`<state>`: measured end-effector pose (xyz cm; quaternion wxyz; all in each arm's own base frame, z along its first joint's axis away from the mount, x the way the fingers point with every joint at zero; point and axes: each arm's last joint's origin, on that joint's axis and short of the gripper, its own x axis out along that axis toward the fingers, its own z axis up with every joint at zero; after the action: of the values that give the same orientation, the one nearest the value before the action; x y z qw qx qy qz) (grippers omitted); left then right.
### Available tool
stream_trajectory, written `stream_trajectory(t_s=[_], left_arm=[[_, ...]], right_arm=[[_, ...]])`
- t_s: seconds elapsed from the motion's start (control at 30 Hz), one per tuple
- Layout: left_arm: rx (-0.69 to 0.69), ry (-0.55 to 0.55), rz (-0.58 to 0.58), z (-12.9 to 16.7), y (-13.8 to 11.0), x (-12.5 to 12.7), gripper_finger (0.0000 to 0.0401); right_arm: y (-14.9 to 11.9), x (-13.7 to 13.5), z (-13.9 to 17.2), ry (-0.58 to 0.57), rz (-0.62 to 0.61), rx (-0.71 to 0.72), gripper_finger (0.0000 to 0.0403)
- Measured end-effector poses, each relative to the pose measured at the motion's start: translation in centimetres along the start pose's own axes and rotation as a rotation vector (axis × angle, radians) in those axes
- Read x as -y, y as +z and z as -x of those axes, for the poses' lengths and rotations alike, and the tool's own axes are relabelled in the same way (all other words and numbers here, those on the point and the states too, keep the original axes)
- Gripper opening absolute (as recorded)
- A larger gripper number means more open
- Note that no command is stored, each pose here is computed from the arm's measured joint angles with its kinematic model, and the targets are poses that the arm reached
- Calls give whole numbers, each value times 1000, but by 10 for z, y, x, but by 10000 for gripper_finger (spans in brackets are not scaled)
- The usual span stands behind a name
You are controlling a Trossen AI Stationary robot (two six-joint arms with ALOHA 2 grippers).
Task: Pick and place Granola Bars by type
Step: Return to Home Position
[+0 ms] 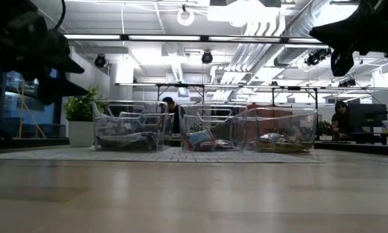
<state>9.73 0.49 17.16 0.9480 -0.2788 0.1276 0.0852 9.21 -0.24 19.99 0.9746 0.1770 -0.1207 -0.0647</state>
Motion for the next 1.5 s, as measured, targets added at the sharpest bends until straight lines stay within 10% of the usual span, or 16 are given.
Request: stream_trajectory(t_s=[0.73, 1.07, 1.5], left_arm=[[-2, 18, 49, 0, -1, -1, 271], [-4, 18, -334, 0, -1, -1, 271], [37, -123, -510, 0, 4, 6, 271]], right_arm=[[-12, 3, 2, 17, 33, -142, 0], [-27, 6, 5, 47, 142, -327, 0], [-26, 10, 4, 5, 302, -307, 0]])
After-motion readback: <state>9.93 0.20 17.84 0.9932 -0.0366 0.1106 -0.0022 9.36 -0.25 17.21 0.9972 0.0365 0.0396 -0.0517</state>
